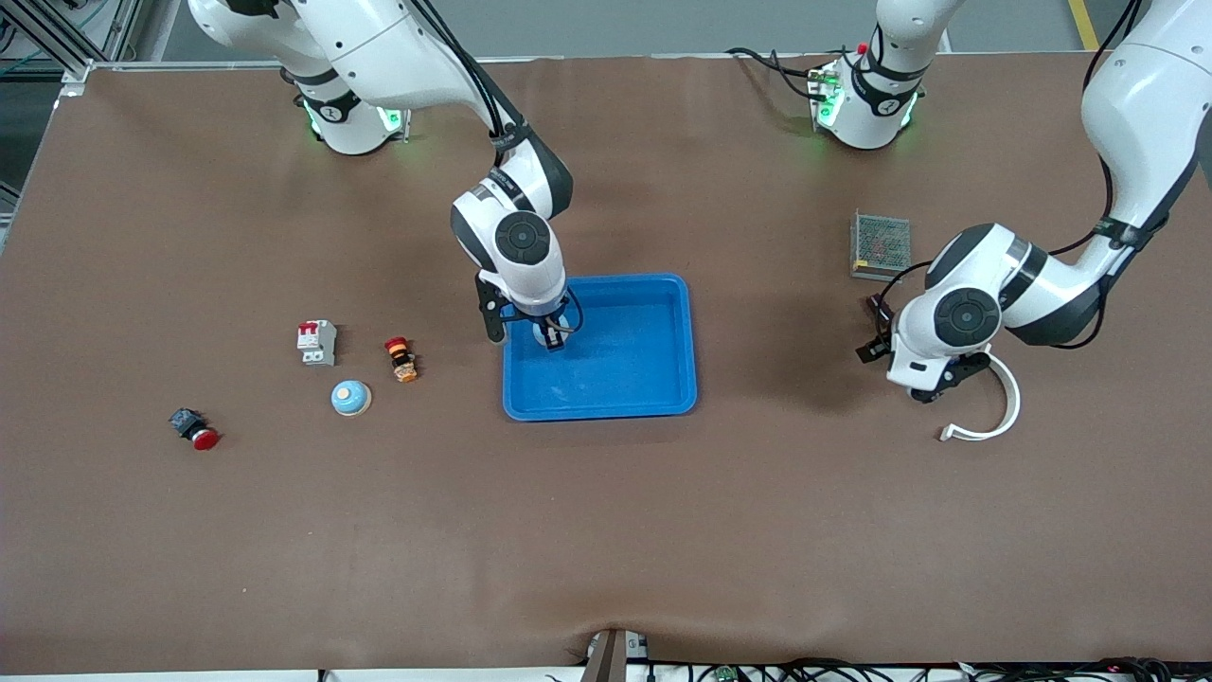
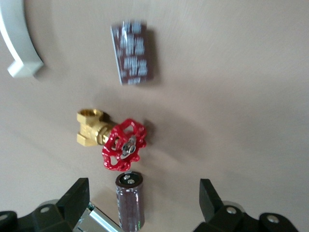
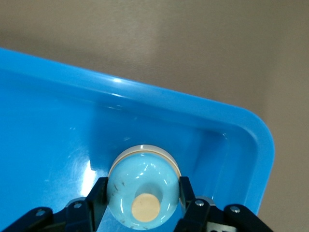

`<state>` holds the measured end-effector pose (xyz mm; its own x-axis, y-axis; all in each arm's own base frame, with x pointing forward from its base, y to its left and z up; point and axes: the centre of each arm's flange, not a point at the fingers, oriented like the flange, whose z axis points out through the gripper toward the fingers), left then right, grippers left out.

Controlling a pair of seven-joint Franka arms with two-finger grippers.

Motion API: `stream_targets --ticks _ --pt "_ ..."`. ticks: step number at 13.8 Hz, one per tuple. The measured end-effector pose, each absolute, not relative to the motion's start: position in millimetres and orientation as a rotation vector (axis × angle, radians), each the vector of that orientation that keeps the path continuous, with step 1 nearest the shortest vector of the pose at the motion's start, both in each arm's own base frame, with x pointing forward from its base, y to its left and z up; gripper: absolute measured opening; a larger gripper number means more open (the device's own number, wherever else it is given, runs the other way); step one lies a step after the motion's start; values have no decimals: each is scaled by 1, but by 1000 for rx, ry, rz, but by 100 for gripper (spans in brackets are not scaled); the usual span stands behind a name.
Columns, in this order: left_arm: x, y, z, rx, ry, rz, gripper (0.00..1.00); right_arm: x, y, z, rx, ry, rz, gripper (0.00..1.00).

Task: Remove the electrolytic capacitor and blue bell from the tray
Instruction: 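Carry the bell toward the red button while the left gripper withdraws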

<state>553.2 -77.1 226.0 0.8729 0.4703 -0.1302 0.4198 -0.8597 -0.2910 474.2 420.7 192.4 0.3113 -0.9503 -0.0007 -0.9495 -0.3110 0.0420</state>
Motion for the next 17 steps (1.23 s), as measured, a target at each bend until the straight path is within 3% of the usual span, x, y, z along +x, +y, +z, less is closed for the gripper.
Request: stream_targets --ticks 4,7,13,17 --pt "583 -117 272 -2798 -646 208 100 490 424 215 2577 -1750 -39 63" --pt "603 -164 310 -2861 -639 149 100 521 408 255 2607 -1546 -116 63" --pt "618 -229 349 -2918 -568 25 100 582 304 291 2805 -1070 -262 63" --pt "628 -263 348 -2919 -534 11 100 615 210 301 2890 -844 -277 63"
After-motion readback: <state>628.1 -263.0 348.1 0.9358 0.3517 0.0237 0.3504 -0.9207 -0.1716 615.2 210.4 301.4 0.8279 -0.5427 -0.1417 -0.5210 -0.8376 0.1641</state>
